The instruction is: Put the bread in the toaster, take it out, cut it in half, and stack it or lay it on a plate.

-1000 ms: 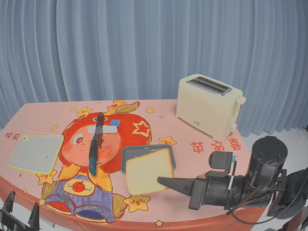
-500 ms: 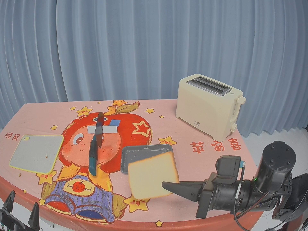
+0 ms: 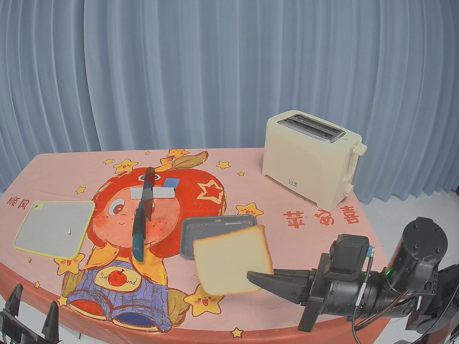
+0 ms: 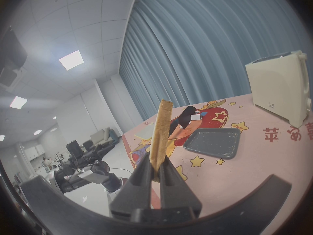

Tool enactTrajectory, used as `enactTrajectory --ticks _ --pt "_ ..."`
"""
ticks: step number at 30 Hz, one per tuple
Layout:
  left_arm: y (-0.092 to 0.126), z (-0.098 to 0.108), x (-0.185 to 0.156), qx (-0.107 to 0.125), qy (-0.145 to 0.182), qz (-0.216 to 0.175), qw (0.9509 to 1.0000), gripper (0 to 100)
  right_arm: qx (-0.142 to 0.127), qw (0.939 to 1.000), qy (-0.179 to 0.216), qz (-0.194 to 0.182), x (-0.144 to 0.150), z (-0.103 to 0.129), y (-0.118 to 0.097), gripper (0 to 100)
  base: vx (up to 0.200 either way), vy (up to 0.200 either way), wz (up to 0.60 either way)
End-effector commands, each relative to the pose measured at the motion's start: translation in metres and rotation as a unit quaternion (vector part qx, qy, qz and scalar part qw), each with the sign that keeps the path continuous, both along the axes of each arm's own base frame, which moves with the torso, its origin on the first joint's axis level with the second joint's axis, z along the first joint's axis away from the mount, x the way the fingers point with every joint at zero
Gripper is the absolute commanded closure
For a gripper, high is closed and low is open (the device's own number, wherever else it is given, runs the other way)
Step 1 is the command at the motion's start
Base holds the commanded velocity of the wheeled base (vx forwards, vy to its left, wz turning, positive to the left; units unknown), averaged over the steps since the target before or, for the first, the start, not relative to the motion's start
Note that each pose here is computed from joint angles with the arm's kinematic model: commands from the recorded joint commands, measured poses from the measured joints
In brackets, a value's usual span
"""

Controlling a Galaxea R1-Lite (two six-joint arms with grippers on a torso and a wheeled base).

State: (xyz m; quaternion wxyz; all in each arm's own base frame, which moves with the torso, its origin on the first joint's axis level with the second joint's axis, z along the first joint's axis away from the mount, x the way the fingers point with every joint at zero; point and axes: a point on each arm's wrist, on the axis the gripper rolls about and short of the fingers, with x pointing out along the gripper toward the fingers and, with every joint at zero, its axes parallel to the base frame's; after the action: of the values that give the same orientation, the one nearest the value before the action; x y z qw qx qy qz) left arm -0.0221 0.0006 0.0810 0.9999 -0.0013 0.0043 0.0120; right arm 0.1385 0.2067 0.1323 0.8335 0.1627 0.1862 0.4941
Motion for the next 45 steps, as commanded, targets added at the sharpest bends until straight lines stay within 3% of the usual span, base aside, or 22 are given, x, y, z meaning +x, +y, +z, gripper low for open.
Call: enactTrajectory --ticks 1,8,21,45 --pt "0.0 -0.0049 0.0013 0.0 0.009 0.0 1.0 0 -0.018 0.9998 -0.011 0.0 -0.0003 -0.0052 -0.0032 100 0.0 0.0 0.0" --pt "0.0 -0.0049 0.0013 0.0 0.009 0.0 1.0 0 -0.051 0.9976 -0.048 -0.006 -0.0017 -0.01 -0.0087 100 0.0 0.0 0.0" --pt "0.0 -0.0049 0.0013 0.0 0.009 0.0 1.0 0 -0.076 0.9934 -0.078 -0.035 -0.0003 -0.0118 -0.0095 100 0.0 0.0 0.0" --pt "0.0 -0.0049 0.0013 0.0 0.009 0.0 1.0 0 -0.065 0.9926 -0.086 -0.056 0.0032 -0.0044 -0.0124 100 0.0 0.0 0.0"
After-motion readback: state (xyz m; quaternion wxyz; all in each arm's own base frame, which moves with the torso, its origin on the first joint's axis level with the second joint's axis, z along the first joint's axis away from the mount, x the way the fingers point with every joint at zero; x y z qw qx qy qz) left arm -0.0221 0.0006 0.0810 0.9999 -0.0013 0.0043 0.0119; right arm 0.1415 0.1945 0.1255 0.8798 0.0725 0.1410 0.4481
